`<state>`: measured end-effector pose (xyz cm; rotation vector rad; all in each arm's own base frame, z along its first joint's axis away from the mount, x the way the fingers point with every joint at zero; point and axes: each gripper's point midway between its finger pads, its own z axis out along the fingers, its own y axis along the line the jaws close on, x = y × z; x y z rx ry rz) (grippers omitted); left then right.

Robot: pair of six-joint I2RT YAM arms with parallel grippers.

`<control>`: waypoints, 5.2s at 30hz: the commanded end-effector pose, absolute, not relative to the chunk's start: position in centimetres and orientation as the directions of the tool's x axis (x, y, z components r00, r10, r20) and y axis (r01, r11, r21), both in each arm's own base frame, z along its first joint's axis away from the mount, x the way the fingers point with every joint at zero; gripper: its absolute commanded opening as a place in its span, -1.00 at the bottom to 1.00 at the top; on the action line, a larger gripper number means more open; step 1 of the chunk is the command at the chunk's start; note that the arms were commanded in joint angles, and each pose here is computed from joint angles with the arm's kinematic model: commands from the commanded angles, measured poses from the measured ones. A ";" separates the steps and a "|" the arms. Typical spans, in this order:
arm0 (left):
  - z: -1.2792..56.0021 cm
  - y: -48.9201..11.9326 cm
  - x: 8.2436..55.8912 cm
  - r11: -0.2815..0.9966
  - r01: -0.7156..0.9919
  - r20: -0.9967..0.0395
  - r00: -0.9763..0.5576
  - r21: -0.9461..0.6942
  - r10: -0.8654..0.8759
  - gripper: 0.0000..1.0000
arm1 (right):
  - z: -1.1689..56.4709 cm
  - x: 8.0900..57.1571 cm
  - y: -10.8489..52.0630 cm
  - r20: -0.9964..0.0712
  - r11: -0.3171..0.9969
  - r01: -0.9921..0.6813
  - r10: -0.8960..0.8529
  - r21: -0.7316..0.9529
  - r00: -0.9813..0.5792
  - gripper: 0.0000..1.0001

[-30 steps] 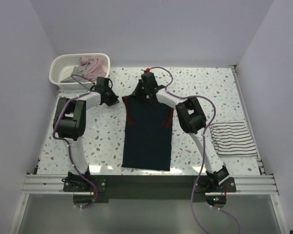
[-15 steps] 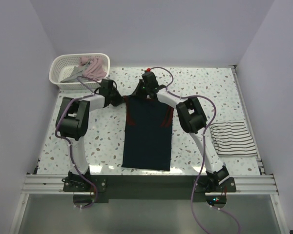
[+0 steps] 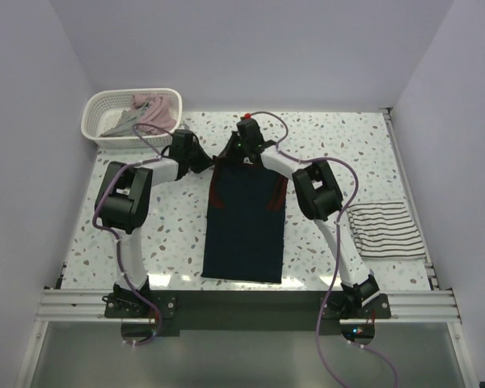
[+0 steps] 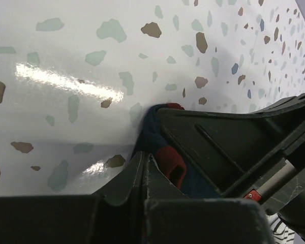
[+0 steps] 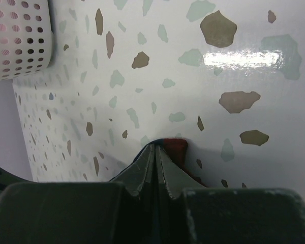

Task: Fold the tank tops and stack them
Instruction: Fold the tank top

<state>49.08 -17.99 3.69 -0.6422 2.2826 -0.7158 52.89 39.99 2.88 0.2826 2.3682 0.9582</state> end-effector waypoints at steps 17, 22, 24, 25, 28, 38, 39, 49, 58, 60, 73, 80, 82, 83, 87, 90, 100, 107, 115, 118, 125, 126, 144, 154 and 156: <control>5.5 -20.4 48.9 0.710 -0.140 -0.475 -0.652 -0.690 -0.591 -1.00 | 2.2 54.1 41.2 -0.302 0.578 0.020 0.455 0.816 -0.838 -0.81; 3.4 -19.7 48.7 0.725 -0.200 -0.460 -0.655 -0.659 -0.599 -1.00 | 2.6 54.6 40.8 -0.277 0.540 0.031 0.479 0.841 -0.833 -0.66; 2.9 -19.5 48.6 0.729 -0.215 -0.457 -0.655 -0.650 -0.601 -1.00 | 3.8 55.0 40.7 -0.288 0.525 0.012 0.486 0.851 -0.825 -0.56; 2.7 -19.3 48.7 0.733 -0.222 -0.462 -0.651 -0.643 -0.603 -1.00 | 4.3 55.3 40.5 -0.297 0.525 0.003 0.487 0.851 -0.821 -0.52; 2.4 -19.2 49.1 0.737 -0.236 -0.461 -0.649 -0.634 -0.605 -1.00 | 6.9 56.2 40.1 -0.338 0.517 -0.043 0.492 0.855 -0.803 -0.38; 3.5 -18.9 50.6 0.738 -0.236 -0.480 -0.628 -0.633 -0.613 -0.99 | 14.4 56.4 35.0 -0.532 0.655 -0.116 0.482 0.746 -0.696 -0.20; 3.8 -18.7 50.8 0.738 -0.233 -0.485 -0.624 -0.634 -0.613 -0.99 | 14.6 56.0 34.3 -0.544 0.671 -0.112 0.479 0.733 -0.689 -0.21; 4.2 -18.9 51.7 0.741 -0.223 -0.492 -0.624 -0.633 -0.607 -0.97 | 12.7 50.0 20.5 -0.494 0.663 0.076 0.623 0.744 -0.606 -0.31; 3.9 -18.9 51.8 0.741 -0.222 -0.488 -0.628 -0.634 -0.606 -0.97 | 9.0 49.8 16.5 -0.425 0.627 0.156 0.670 0.763 -0.609 -0.32; 3.8 -18.8 51.8 0.744 -0.223 -0.490 -0.629 -0.630 -0.604 -0.97 | 8.8 50.2 16.4 -0.425 0.631 0.164 0.670 0.759 -0.609 -0.32; 3.8 -18.2 51.9 0.742 -0.230 -0.490 -0.624 -0.629 -0.609 -0.98 | 6.8 50.9 17.8 -0.373 0.600 0.184 0.678 0.778 -0.634 -0.59; 3.6 -18.2 51.8 0.744 -0.232 -0.487 -0.628 -0.626 -0.606 -0.98 | 4.3 50.9 19.0 -0.378 0.659 0.217 0.635 0.720 -0.674 -0.81; 3.6 -18.2 51.9 0.744 -0.231 -0.488 -0.627 -0.627 -0.607 -0.97 | 2.9 51.2 19.1 -0.377 0.684 0.240 0.621 0.689 -0.687 -0.86; 3.5 -18.2 51.9 0.744 -0.233 -0.487 -0.629 -0.626 -0.606 -0.97 | 2.2 51.0 19.2 -0.372 0.696 0.248 0.610 0.674 -0.700 -0.87; 3.0 -18.4 52.2 0.743 -0.236 -0.481 -0.632 -0.627 -0.607 -0.97 | 0.0 50.9 19.1 -0.367 0.722 0.277 0.597 0.634 -0.714 -0.89; 2.7 -18.4 52.5 0.738 -0.245 -0.476 -0.629 -0.629 -0.615 -0.97 | -1.2 51.0 19.3 -0.350 0.732 0.286 0.583 0.619 -0.733 -0.90; 2.0 -17.0 54.4 0.726 -0.349 -0.491 -0.558 -0.592 -0.669 -0.93 | -2.1 53.6 20.4 -0.349 0.751 0.272 0.554 0.602 -0.756 -0.91; 5.2 -17.7 56.7 0.730 -0.250 -0.551 -0.516 -0.636 -0.656 -0.73 | 1.5 55.5 20.6 -0.419 0.762 0.198 0.531 0.617 -0.737 -0.85; 15.0 -18.4 58.0 0.744 -0.013 -0.671 -0.421 -0.669 -0.611 -0.35 | 11.1 57.8 21.2 -0.565 0.784 0.019 0.463 0.621 -0.683 -0.34; 19.4 -17.9 56.8 0.749 0.028 -0.700 -0.382 -0.662 -0.604 -0.19 | 14.6 57.7 20.9 -0.604 0.806 -0.013 0.432 0.591 -0.670 -0.14; 19.2 -16.0 47.4 0.754 -0.126 -0.632 -0.467 -0.645 -0.619 -0.14 | 17.0 49.0 18.5 -0.577 0.849 0.087 0.426 0.522 -0.697 0.05; 16.6 -15.6 44.8 0.769 -0.173 -0.611 -0.513 -0.615 -0.604 -0.14 | 17.0 46.0 17.6 -0.580 0.861 0.106 0.420 0.497 -0.698 0.05; 6.3 -17.2 18.0 0.825 -0.153 -0.455 -0.772 -0.544 -0.444 0.03 | 6.4 17.7 17.8 -0.400 0.872 0.097 0.316 0.479 -0.861 0.11; 2.4 -17.2 14.6 0.826 -0.249 -0.380 -0.795 -0.506 -0.473 -0.01 | 3.2 15.1 18.4 -0.343 0.857 0.172 0.368 0.486 -0.864 0.12; 1.8 -17.3 14.2 0.830 -0.250 -0.373 -0.802 -0.499 -0.466 -0.02 | 2.6 14.7 18.5 -0.343 0.861 0.173 0.365 0.479 -0.865 0.12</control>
